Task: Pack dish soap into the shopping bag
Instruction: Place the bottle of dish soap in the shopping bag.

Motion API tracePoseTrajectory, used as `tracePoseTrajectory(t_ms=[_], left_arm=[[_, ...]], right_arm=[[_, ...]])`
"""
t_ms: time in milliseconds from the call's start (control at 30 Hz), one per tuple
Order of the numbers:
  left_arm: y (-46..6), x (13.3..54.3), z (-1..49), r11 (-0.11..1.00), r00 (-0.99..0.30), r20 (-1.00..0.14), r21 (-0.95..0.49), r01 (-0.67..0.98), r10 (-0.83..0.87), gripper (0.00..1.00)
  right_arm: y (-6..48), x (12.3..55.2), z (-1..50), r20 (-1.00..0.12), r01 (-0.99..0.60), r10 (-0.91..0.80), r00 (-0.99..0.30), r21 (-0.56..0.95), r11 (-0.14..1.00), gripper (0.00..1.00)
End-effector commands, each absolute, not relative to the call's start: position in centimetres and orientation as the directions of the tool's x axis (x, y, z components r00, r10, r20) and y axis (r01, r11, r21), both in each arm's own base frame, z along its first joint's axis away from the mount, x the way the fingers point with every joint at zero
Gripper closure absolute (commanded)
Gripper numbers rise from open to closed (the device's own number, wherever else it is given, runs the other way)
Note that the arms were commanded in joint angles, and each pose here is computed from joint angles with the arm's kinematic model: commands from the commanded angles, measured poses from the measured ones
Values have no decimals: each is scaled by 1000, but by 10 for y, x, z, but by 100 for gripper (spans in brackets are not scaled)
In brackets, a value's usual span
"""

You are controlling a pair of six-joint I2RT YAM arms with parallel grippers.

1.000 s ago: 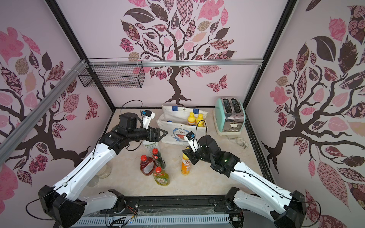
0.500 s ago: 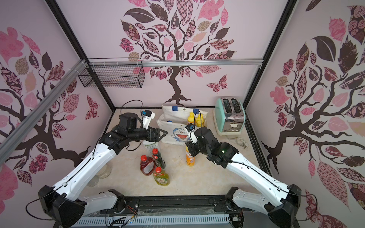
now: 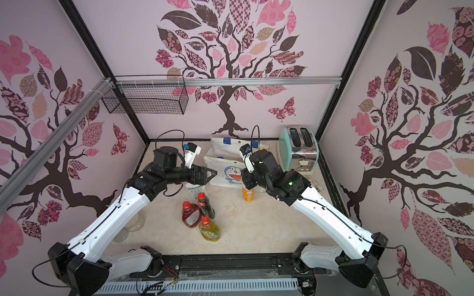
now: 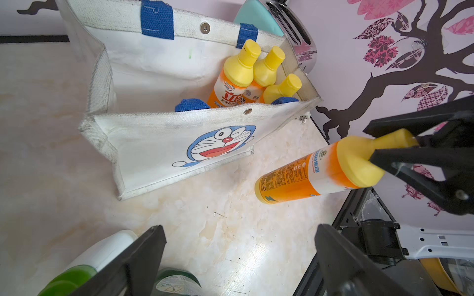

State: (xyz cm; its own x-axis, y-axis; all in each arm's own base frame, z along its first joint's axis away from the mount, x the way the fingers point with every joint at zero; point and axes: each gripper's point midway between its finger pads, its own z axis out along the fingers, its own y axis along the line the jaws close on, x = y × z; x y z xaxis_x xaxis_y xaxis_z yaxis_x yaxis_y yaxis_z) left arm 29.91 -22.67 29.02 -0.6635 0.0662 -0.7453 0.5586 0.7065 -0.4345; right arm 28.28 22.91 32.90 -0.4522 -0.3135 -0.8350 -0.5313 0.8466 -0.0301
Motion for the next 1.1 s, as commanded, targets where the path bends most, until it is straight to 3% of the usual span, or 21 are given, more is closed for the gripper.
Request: tracePoseTrajectory(t_ms=[0,1067], left_arm=[[-227,295,304,693,-637,-768,-420,586,73,3],[-229,296,312,681,-620,-780,-407,608,87,3]], right_arm=[[226,290,380,-896,-501,-247,-369,-32,865,100],[258,346,473,-947,-460,-204,-247,-70,885,100]])
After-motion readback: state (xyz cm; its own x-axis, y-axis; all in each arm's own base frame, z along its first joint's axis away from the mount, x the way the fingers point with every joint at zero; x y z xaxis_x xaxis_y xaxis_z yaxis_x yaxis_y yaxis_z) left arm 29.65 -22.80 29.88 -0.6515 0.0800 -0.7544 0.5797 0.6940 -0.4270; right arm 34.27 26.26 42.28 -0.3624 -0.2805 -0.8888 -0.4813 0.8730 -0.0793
